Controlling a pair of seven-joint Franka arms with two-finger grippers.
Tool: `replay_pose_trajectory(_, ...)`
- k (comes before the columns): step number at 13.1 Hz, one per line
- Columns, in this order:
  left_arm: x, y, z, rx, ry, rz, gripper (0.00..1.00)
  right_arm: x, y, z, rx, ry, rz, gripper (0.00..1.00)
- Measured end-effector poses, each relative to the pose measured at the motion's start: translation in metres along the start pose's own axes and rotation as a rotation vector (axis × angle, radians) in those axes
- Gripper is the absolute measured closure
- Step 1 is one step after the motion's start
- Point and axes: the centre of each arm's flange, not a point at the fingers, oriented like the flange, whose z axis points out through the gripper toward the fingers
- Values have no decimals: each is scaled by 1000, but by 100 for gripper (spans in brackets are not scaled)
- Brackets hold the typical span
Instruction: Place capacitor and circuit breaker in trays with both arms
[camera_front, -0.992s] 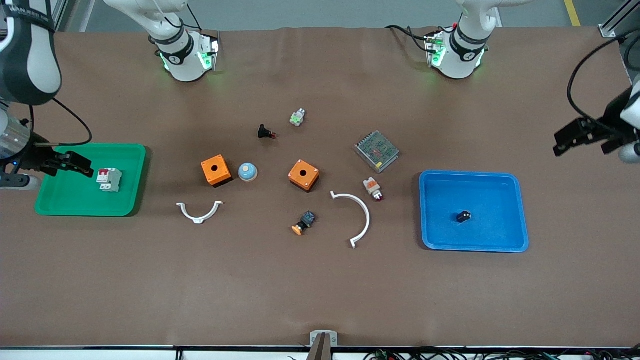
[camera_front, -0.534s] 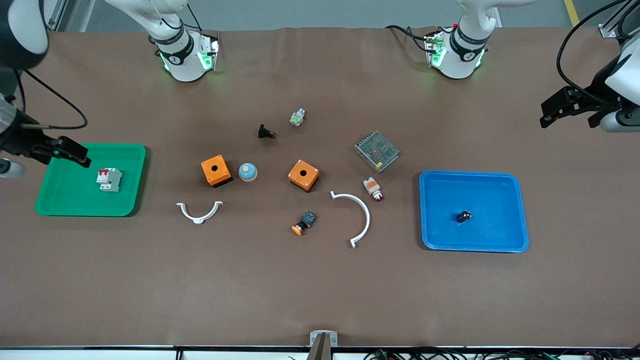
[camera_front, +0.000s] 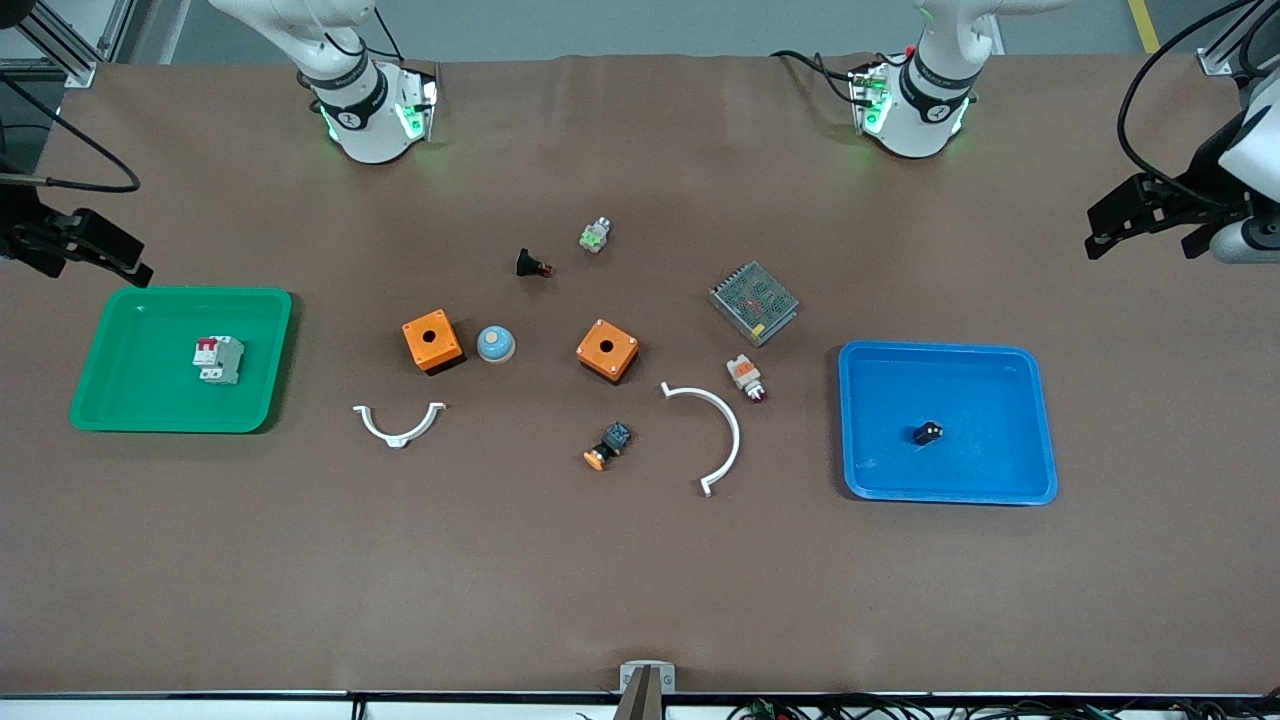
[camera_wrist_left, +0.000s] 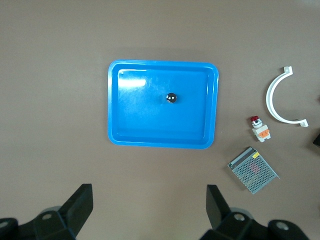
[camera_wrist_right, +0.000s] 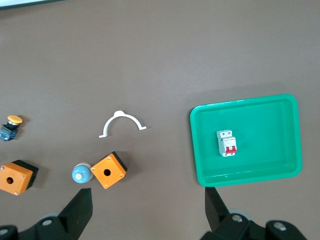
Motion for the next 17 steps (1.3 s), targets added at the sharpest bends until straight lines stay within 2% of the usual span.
replay_pose_trajectory(8,4,17,9,-1,-5,29,0,0,15,-10,6,18,32,0)
replay_pose_trajectory(17,4,-6,-6,-2,26,-11,0,-2,20,-14,6,23,-1,0)
